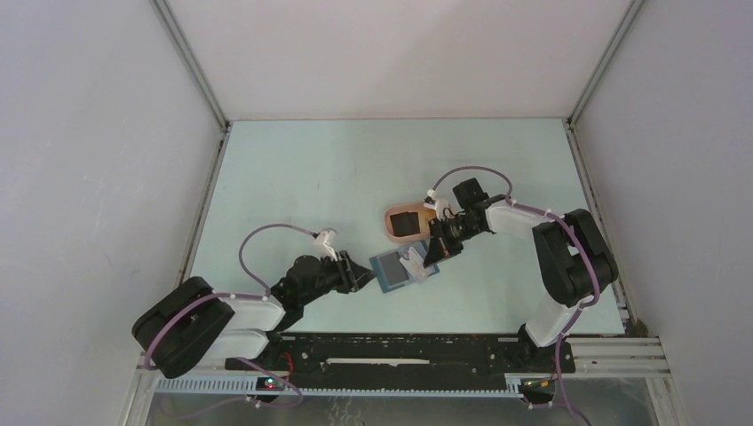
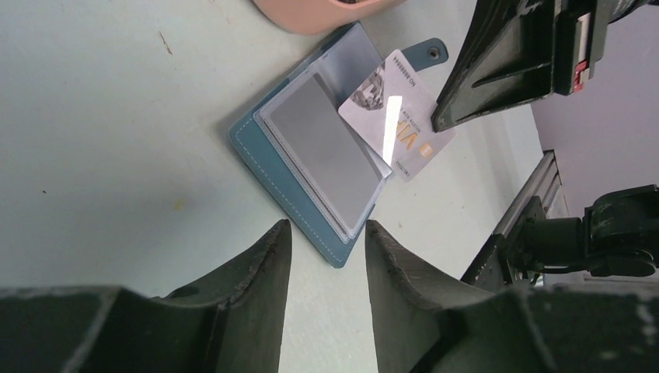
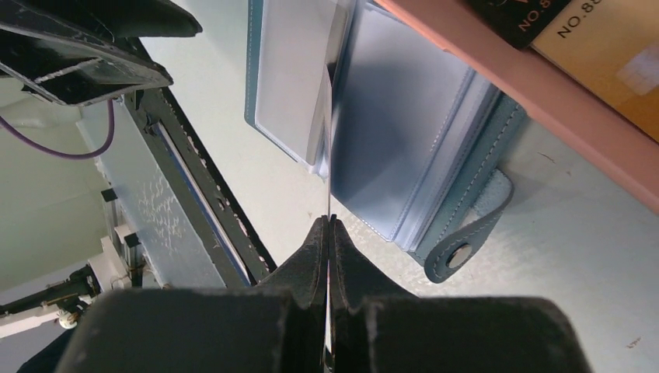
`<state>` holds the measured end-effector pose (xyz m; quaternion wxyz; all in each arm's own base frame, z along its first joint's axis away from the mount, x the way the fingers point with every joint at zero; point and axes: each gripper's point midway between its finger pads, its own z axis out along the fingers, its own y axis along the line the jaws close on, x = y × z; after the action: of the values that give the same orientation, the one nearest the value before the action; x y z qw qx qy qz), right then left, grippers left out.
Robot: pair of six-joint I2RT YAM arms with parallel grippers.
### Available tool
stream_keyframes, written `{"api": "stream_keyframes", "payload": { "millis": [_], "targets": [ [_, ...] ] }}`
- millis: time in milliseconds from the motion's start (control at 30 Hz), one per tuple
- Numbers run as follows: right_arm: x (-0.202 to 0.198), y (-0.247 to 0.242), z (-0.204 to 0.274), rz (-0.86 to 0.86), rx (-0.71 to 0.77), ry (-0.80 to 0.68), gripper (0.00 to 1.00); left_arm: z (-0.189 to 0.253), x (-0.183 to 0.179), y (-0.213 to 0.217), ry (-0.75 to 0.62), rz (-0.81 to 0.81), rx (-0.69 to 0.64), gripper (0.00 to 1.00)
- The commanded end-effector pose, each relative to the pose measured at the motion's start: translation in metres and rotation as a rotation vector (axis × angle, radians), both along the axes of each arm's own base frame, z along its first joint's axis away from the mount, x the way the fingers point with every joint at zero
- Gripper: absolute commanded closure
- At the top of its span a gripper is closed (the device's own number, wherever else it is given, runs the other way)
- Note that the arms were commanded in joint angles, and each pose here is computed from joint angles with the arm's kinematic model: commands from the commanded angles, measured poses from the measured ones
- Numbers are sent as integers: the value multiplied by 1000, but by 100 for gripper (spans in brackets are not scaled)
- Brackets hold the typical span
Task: Put the credit cards into the card holder
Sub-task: Insert the credit card into the card holder.
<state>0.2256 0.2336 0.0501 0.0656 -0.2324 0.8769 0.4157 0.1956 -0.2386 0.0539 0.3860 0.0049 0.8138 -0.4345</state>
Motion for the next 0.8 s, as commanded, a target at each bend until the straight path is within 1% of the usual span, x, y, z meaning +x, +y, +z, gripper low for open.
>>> {"api": "stream_keyframes", "payload": {
  "millis": [0, 300, 500, 767],
  "targets": [
    [16, 3, 12, -26, 21, -43, 100, 26, 11, -18, -57, -31, -66, 56],
    [12, 8, 7, -10, 16, -8, 100, 15, 12, -25, -20, -56, -43, 57],
    [14, 7, -1, -43, -36, 13, 100, 5, 13, -26, 10, -54, -20, 59],
    [14, 12, -3, -51, -59, 18, 100, -14, 15, -28, 73, -58, 34, 63]
  ]
}}
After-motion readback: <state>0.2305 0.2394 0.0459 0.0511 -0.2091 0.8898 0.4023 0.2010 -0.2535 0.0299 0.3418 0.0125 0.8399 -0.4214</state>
